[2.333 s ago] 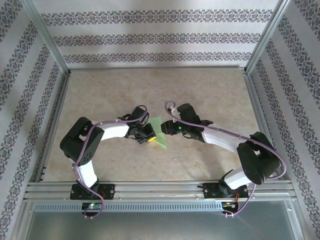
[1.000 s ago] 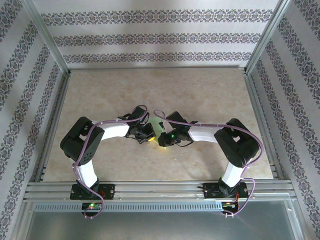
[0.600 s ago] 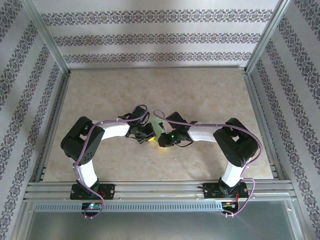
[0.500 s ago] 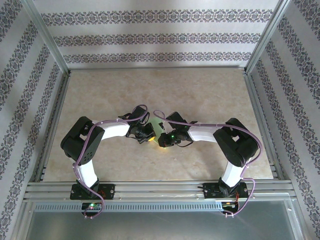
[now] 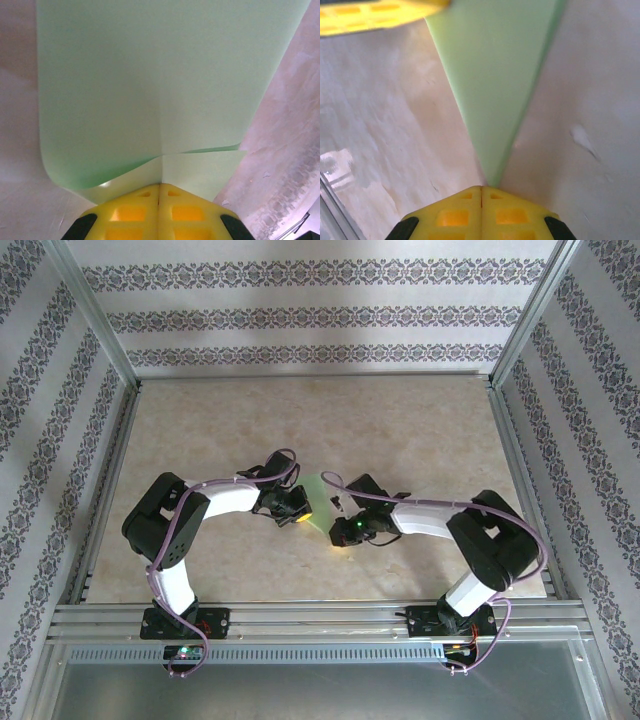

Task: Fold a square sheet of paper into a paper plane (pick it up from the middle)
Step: Third fold the triangle at the center of the table.

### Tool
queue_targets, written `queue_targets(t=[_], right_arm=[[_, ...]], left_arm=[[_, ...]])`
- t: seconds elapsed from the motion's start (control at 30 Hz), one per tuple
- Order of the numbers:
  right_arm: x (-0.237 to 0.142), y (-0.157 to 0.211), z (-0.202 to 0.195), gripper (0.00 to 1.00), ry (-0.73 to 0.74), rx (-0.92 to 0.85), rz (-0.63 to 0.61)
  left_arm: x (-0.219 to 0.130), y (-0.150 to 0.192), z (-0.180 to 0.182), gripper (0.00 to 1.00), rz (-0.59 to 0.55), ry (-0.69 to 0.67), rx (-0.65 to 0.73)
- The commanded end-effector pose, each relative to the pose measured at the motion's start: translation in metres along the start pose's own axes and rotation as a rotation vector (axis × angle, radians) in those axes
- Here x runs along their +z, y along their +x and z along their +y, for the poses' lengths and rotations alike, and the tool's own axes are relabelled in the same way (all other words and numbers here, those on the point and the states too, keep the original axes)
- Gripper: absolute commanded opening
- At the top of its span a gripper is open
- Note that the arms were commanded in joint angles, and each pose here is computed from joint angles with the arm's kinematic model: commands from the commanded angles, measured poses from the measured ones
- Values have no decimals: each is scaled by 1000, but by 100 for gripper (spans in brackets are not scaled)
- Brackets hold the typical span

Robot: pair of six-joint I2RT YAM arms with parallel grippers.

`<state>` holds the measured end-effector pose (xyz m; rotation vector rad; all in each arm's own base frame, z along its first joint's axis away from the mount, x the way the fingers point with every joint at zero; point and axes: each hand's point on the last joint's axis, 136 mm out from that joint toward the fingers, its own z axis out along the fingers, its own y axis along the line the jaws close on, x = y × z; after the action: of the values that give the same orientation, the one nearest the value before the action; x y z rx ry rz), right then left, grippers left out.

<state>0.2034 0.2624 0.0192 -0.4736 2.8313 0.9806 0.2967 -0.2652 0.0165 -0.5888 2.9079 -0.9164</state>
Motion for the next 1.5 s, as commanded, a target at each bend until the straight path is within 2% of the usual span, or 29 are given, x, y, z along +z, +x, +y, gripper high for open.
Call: queue_targets(t=[0.0,0.1,0.23,0.6,0.9,1.03,1.27,1.47], right_arm=[[-24,-14,7,7,-2,-32,-87],[-45,-43,14,9,4,-60,-222],[-50,-68,12,10,10,-29,-296],[-8,-79,2,5,-8,112,-180],[12,-64,-1,5,-28,124,-88],[17,-54,-10,5,9,136,-52],[20,-31,-37,5,134,154,28],[21,-25,-46,4,157,178,57]], left_arm=[[14,4,35,6,31,-138,27],[14,-4,15,6,39,-113,109],[16,-13,-2,6,39,-88,162],[17,-15,-10,6,61,-82,214],[16,-15,-16,6,60,-56,212],[16,-15,-16,6,56,-49,223],[4,-31,-21,13,0,-20,341],[4,-41,-17,20,-36,44,451]])
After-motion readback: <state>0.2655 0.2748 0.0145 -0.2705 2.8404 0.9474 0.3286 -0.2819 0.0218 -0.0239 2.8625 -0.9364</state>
